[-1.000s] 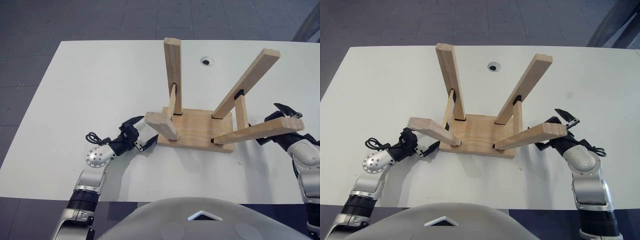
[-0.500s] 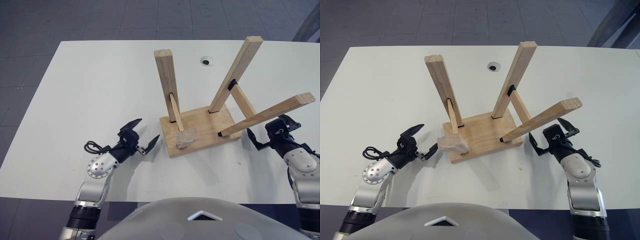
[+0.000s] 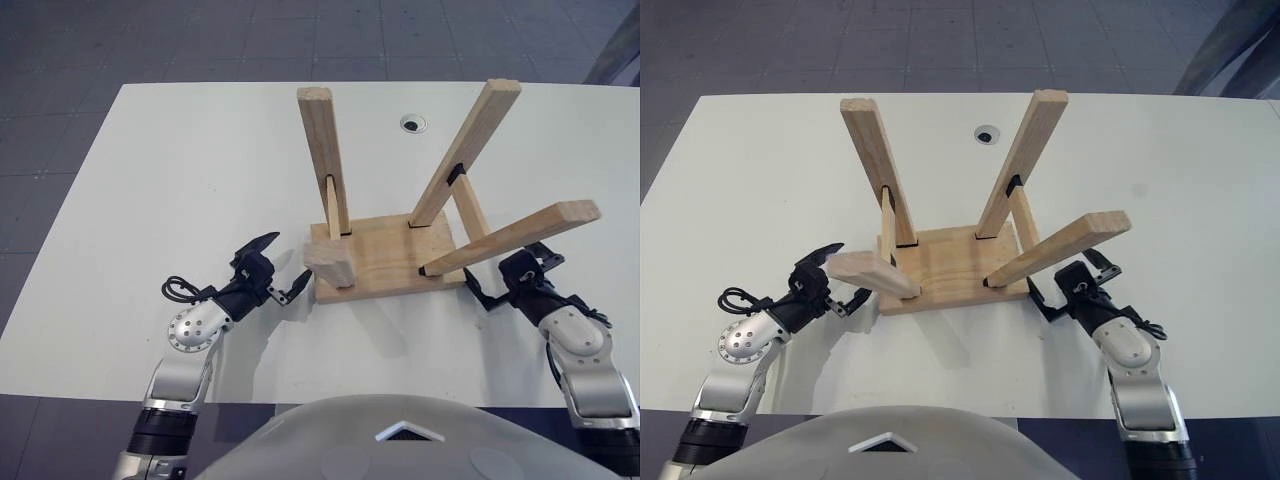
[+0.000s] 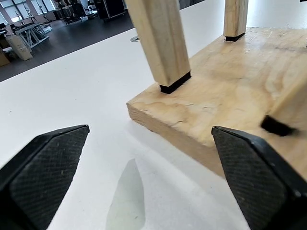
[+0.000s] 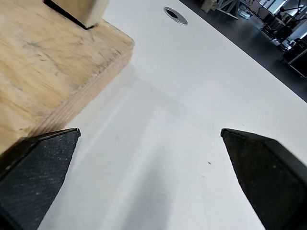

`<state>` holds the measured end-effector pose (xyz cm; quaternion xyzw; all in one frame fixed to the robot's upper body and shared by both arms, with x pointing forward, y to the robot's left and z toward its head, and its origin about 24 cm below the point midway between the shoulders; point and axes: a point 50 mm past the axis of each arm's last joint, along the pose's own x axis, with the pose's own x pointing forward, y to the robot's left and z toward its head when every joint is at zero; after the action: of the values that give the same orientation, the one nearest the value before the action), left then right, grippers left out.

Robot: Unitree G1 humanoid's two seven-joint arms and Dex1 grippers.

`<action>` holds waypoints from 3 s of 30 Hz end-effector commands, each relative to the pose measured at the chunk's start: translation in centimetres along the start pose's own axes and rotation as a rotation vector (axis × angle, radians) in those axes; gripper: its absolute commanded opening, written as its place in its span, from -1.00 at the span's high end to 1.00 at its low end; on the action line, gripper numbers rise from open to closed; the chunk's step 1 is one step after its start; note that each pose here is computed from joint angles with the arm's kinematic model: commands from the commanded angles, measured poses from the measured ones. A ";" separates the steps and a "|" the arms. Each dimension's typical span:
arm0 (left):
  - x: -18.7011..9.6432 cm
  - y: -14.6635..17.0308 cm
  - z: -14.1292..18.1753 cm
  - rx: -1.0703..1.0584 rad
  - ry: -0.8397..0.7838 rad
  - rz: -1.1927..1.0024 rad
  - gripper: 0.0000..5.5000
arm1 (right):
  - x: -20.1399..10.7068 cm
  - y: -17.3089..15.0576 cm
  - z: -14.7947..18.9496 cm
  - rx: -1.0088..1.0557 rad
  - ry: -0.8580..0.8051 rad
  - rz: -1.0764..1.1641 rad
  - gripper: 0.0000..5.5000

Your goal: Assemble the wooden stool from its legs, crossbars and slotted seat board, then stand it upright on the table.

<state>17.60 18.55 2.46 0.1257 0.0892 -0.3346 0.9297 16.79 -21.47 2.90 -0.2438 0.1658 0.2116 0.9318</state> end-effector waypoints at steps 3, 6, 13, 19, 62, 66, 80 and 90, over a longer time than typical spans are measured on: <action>0.0 -0.2 -0.1 0.014 0.020 -0.053 -0.73 | -0.2 1.1 -1.0 0.014 0.066 0.049 -0.99; 0.0 -0.1 -0.1 0.015 0.021 -0.052 -0.73 | -0.2 1.2 -0.8 0.009 0.062 0.055 -0.99; -0.4 -0.4 -0.5 0.020 0.049 -0.106 -0.73 | -0.8 1.6 -1.1 -0.022 0.093 0.137 -0.99; -0.8 0.4 -0.3 0.011 0.027 -0.054 -0.73 | -1.2 -0.2 -1.0 -0.062 0.104 0.126 -0.99; -5.2 2.7 11.9 -0.022 -0.298 -0.529 -0.73 | -7.2 -6.3 9.8 0.066 -0.346 0.788 -0.99; -5.2 1.9 12.2 -0.019 -0.306 -0.584 -0.73 | -7.1 -6.2 10.1 0.056 -0.354 0.805 -0.99; -4.8 0.9 11.9 -0.068 -0.310 -0.669 -0.34 | -5.8 -6.2 11.9 0.068 -0.417 0.811 -0.62; -4.6 1.0 11.9 -0.071 -0.317 -0.654 0.25 | -5.9 -5.1 11.3 0.102 -0.377 0.900 0.07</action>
<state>15.55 18.65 15.07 0.0020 -0.0085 -0.6252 0.7804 16.73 -21.71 16.67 -0.0583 0.0817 0.6133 0.7835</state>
